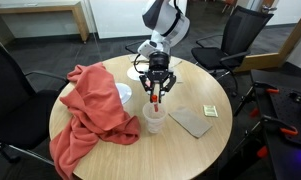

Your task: Pick up the pen from table and put it in the plastic colourless cup.

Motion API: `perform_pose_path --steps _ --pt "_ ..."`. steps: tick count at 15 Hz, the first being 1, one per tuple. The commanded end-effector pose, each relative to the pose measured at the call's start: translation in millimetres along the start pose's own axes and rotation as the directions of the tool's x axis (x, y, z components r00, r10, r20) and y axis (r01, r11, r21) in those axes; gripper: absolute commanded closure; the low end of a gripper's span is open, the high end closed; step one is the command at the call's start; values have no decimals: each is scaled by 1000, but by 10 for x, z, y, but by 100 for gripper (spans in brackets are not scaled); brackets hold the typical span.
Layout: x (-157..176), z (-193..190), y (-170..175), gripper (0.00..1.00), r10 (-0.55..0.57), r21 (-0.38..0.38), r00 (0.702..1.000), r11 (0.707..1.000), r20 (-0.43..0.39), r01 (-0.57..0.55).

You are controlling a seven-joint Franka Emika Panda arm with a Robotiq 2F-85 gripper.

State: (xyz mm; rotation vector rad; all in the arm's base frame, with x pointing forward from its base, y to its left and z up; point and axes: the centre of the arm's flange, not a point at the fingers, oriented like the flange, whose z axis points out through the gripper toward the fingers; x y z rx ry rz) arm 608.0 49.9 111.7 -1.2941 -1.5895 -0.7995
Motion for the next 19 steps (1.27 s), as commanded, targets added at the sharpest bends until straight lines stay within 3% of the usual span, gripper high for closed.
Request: perform_pose_path --steps 1,6,19 --pt "32 -17 98 40 35 -36 999 999 14 -34" --pt "52 -21 117 2 52 -33 998 998 18 -52" --pt "15 22 47 0 32 -7 999 999 5 -32"
